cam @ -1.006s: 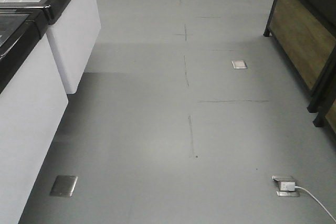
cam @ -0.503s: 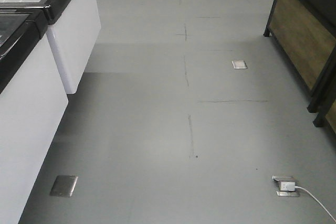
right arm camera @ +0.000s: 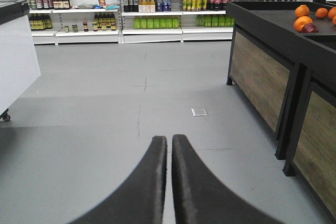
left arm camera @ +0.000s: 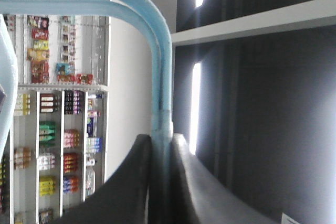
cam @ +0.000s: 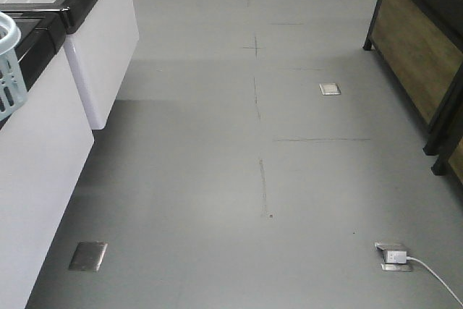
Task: Left arm holds basket, right arm returns cookies
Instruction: 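Swing the held basket in front of the robot with the left gripper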
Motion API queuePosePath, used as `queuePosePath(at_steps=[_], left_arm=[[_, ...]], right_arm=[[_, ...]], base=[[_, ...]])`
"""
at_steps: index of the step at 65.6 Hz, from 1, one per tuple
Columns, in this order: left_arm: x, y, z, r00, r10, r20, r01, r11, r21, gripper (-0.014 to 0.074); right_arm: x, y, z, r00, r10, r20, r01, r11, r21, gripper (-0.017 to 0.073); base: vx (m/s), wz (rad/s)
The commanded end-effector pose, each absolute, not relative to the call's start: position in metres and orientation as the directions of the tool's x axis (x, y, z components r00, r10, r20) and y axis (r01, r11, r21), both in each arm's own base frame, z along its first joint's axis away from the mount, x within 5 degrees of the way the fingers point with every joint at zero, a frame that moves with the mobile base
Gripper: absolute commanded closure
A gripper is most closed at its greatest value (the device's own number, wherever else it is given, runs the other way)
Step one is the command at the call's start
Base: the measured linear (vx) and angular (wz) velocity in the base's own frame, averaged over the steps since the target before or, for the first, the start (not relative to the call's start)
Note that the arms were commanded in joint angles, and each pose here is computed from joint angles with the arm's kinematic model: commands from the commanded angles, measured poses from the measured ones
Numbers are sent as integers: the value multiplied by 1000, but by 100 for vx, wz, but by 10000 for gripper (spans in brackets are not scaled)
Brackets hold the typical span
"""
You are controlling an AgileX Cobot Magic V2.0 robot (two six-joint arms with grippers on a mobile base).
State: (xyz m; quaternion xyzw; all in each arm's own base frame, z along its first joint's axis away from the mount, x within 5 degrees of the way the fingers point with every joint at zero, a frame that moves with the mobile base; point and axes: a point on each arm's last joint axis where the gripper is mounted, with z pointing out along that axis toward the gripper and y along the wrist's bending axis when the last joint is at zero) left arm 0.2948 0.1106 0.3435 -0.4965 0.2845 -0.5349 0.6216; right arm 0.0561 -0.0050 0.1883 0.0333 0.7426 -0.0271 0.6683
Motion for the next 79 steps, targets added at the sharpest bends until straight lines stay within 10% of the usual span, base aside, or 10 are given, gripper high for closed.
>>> queuePosePath(at_steps=[1, 79], left_arm=[[285, 92, 380, 174, -972, 159, 572, -31, -820, 598], [284, -103, 375, -468, -883, 49, 419, -270, -867, 598]], right_arm=[[56, -5, 189, -39, -1, -999, 83, 997, -5, 568], [56, -5, 189, -39, -1, -999, 83, 997, -5, 568]], base=[[0, 0], [0, 0]])
